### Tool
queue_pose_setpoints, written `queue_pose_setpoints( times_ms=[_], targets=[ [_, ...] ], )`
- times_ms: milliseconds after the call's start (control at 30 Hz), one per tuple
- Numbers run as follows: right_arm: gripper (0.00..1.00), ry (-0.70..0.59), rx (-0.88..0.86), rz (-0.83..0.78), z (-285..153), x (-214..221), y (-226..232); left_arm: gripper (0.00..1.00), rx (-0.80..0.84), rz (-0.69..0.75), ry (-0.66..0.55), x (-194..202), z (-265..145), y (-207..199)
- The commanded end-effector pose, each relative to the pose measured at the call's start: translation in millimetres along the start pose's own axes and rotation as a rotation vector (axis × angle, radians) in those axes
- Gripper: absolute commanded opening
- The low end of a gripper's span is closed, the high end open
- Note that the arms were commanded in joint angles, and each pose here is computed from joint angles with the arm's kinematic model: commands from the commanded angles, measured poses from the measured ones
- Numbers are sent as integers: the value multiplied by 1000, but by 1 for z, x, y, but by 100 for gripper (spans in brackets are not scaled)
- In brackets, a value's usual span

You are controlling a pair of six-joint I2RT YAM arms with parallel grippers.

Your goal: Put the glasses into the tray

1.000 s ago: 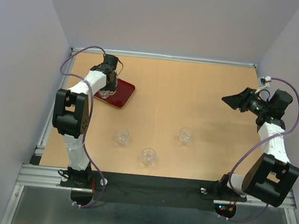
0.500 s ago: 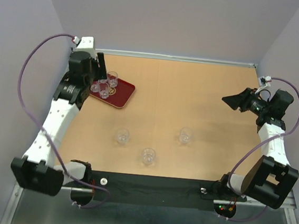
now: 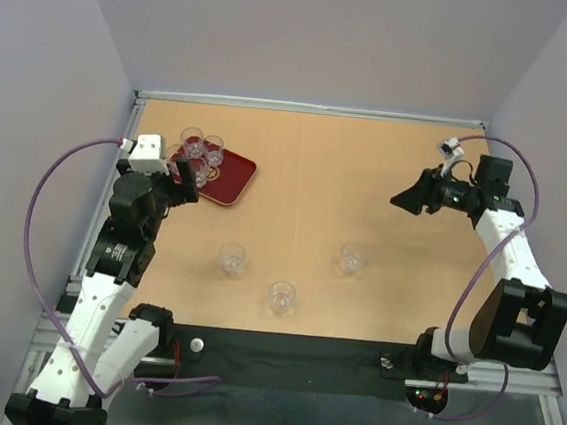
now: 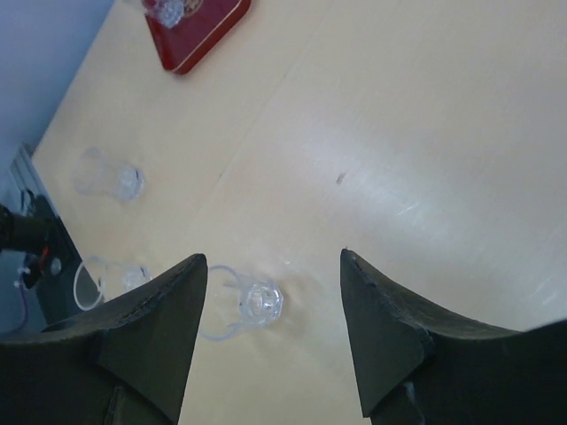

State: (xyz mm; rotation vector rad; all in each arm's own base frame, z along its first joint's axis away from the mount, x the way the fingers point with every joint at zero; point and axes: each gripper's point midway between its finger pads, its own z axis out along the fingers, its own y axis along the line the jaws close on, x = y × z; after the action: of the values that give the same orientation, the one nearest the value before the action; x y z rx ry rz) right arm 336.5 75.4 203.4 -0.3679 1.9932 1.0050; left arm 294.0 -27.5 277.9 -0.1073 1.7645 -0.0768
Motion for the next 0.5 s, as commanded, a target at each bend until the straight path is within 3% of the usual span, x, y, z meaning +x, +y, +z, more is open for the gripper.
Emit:
queue_pose_setpoints(
  times_ms=[0, 133, 467],
  targets=[
    [67, 206, 56, -179, 5, 19, 8, 92, 53, -21, -121, -17, -10, -7],
    [67, 423, 49, -274, 10, 59, 21, 92, 105, -30, -172, -22, -18, -14],
    [65, 626, -17, -364, 30, 118, 52, 92, 92, -27, -185, -24, -19, -12]
  ],
)
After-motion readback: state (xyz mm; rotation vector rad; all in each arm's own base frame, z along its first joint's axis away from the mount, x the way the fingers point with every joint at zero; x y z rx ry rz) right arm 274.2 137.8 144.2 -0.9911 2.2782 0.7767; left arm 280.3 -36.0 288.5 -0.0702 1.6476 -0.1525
